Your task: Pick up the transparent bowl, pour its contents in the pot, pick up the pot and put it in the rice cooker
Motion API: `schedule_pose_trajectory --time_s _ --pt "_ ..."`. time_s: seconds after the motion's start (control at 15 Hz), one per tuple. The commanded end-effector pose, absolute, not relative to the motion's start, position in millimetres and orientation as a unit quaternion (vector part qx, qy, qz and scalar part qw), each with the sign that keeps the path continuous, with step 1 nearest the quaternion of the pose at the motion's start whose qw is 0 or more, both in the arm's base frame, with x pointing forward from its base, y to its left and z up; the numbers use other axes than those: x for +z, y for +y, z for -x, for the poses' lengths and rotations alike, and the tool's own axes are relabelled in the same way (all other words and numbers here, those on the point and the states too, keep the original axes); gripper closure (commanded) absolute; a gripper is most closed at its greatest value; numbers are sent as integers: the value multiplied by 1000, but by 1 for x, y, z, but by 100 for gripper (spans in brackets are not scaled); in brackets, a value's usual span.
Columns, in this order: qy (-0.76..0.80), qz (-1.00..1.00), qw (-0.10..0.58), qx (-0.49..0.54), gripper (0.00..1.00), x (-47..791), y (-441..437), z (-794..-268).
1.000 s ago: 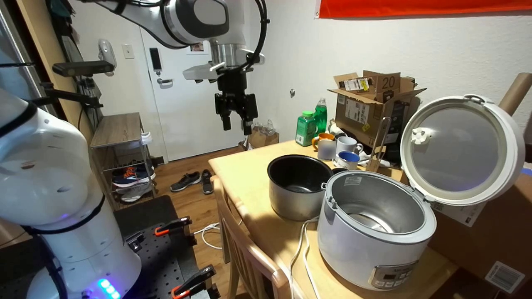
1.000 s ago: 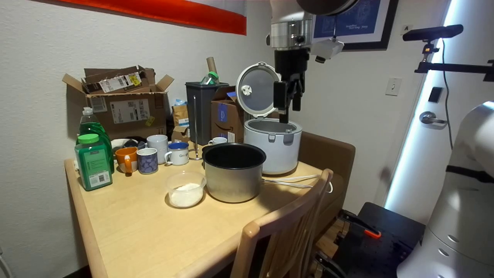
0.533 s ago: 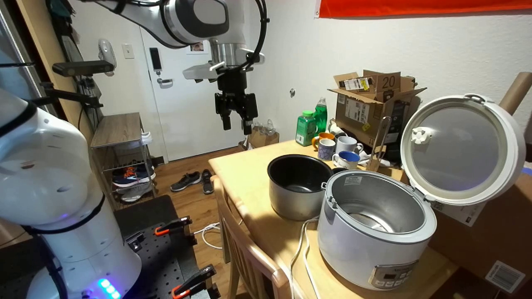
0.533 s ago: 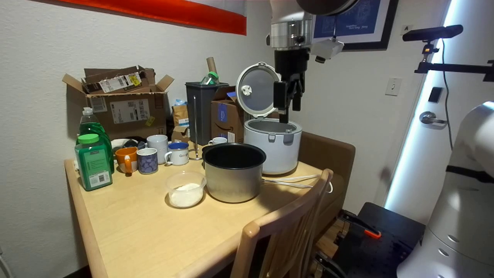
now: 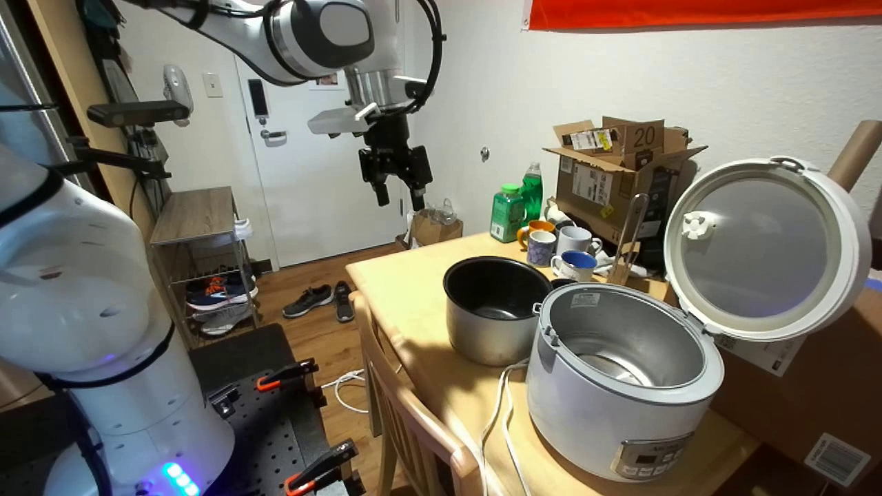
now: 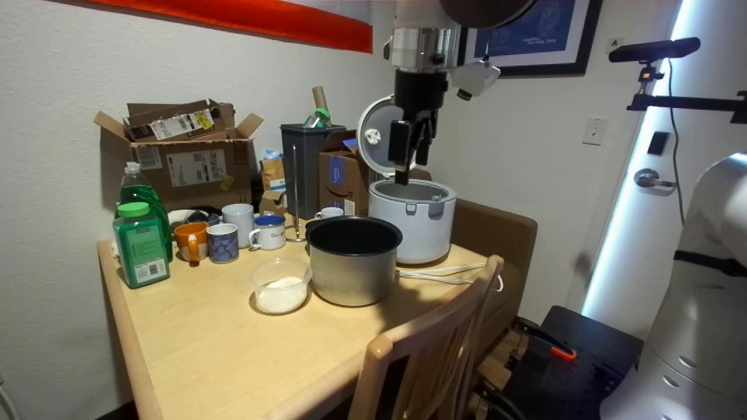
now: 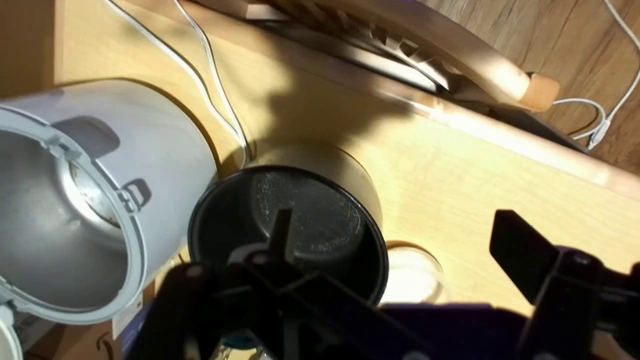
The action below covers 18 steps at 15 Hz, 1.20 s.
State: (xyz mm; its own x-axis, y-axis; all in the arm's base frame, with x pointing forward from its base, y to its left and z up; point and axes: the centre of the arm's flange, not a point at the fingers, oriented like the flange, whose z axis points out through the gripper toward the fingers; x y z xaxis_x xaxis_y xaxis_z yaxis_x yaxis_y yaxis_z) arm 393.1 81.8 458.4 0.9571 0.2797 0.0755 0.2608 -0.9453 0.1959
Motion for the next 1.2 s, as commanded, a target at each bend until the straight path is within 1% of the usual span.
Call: schedule_pose_trajectory --time_s 0.0,0.27,0.33,0.4,0.73,0.87,1.13 --pt "170 -978 92 72 0 444 108 -416" --pt "200 -974 80 72 0 427 134 -438" --pt "201 -974 85 65 0 424 133 -439" --pt "189 -976 80 68 0 426 128 -422" --pt "191 -977 78 59 0 419 132 -433" --pt "205 -974 67 71 0 418 139 -447" --pt "264 -960 77 59 0 412 175 -478"
